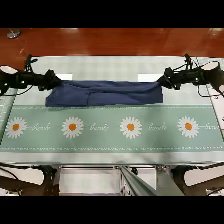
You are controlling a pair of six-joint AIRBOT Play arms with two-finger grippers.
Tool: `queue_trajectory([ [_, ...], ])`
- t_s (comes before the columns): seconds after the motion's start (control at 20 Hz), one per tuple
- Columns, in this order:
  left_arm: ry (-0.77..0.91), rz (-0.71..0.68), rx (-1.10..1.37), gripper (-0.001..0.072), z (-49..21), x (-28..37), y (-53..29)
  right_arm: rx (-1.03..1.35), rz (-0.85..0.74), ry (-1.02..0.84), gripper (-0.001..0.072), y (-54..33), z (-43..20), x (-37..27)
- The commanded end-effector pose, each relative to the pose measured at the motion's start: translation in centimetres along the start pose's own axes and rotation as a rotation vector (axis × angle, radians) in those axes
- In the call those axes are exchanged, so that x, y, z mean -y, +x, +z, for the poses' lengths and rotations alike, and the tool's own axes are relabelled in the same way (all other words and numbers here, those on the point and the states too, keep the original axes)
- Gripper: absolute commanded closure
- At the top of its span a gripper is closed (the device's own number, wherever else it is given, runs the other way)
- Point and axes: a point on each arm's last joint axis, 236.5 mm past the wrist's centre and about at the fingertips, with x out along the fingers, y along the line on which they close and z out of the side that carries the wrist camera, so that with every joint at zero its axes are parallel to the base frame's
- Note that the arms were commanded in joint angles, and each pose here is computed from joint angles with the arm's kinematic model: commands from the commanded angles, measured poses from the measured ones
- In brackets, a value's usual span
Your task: Fold the shirts.
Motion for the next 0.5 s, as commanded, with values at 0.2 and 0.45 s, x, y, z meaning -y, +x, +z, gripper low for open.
queue_trajectory([
  [0.2, -0.088, 0.282, -0.150, 0.0008, -0.9, -7.5, -8.7, -0.036, -0.071, -0.016, 0.0087, -7.3, 0.7, 3.5],
  [0.45, -0.055, 0.296, 0.133, 0.0008, -0.6, -6.5, -12.9, -0.071, -0.150, 0.023, 0.0088, -6.3, -1.0, 6.5],
])
